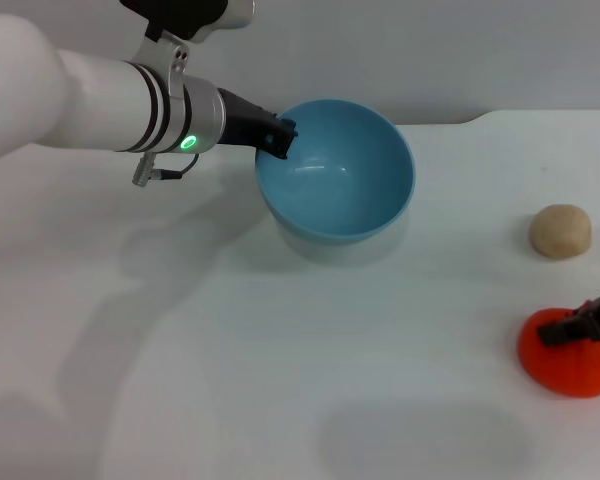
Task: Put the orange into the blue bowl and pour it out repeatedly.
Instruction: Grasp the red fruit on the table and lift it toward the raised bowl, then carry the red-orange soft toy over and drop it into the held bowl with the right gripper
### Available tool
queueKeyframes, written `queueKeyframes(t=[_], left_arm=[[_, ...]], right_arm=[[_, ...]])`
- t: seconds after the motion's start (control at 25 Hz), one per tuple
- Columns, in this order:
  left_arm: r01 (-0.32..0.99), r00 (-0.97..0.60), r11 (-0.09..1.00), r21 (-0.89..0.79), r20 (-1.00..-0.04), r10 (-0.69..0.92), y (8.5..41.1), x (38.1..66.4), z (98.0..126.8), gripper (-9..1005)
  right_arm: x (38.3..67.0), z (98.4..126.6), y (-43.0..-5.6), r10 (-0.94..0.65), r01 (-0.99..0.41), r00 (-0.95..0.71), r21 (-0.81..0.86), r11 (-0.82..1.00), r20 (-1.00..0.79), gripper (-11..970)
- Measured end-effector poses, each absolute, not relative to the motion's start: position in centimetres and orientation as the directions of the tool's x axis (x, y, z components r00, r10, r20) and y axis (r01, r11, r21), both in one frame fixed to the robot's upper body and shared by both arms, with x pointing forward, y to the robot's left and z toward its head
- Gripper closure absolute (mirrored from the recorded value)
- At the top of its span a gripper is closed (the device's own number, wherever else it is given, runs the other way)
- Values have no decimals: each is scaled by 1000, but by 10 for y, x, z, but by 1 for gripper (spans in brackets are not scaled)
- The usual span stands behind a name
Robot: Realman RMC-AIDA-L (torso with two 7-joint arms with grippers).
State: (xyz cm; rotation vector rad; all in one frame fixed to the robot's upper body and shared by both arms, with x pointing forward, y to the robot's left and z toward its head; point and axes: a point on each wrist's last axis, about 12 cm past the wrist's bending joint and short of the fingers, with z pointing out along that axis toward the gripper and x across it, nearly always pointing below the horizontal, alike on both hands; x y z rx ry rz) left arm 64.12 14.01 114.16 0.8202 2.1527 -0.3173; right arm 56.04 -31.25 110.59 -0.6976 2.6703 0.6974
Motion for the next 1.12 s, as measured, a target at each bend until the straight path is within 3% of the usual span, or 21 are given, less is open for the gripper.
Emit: queueKeyframes(t=[0.2,0.36,0.8,1.12], left_arm=[[650,-480,759,44,-751,454,141,641,1139,998],[650,-489,759,37,-745,455,141,639,1135,998],[733,-465,679,37,-701,541,114,621,1124,998],[755,-444,655,21,-720,534,102,619,1131,998]], right_arm=[[562,1113,-314,-378,-537,-823,365,761,-424,785],[565,1128,-313,-363,-565,-790,359,743,-493,807],[575,1227,-280,-301,-782,-521,304,544,-799,839],[590,1216,-245,-355,-808,-532,337,483,-769,841]])
